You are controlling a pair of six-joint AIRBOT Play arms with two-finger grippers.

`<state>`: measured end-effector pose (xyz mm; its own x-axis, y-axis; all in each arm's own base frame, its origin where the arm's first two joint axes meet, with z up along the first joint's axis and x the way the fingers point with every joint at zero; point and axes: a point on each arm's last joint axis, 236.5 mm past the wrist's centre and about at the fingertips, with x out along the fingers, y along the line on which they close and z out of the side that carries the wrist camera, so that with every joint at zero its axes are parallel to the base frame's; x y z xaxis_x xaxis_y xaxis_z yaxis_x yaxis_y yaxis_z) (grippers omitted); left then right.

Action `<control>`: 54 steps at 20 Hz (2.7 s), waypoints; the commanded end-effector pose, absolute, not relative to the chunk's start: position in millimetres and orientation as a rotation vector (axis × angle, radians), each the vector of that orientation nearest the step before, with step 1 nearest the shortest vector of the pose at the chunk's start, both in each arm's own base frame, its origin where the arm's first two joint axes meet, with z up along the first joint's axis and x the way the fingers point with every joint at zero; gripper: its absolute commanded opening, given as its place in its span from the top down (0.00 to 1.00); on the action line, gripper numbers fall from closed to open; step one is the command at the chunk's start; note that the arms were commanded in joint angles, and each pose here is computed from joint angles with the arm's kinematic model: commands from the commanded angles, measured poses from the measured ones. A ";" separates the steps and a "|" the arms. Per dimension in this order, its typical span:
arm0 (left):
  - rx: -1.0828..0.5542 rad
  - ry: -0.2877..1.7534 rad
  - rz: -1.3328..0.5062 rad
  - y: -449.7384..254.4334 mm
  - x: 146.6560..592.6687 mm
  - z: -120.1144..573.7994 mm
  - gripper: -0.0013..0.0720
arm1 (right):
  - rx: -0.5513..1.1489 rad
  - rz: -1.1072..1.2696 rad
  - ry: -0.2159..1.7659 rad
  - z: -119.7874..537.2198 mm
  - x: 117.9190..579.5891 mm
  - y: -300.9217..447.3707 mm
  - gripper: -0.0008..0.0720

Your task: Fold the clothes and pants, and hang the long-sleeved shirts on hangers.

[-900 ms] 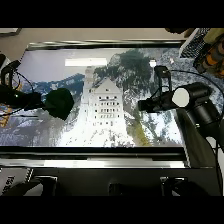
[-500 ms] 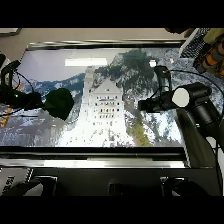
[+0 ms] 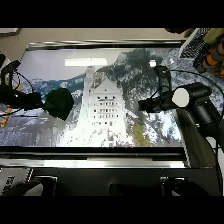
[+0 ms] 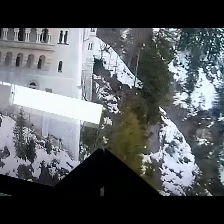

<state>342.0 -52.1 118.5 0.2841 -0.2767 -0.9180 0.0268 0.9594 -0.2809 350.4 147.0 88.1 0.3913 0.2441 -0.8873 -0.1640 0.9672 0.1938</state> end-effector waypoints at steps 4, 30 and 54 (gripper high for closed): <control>-0.229 1.245 -0.202 -51.6 347.6 120.2 0.96 | 0.079 0.260 1.139 88.7 350.4 147.3 0.94; -0.287 1.267 -0.127 -45.2 459.0 6.6 0.96 | 0.103 0.250 1.162 87.1 345.8 147.9 0.93; -0.349 1.227 -0.938 -509.8 301.2 6.3 0.52 | -0.086 -0.398 1.181 143.4 263.1 -16.9 0.86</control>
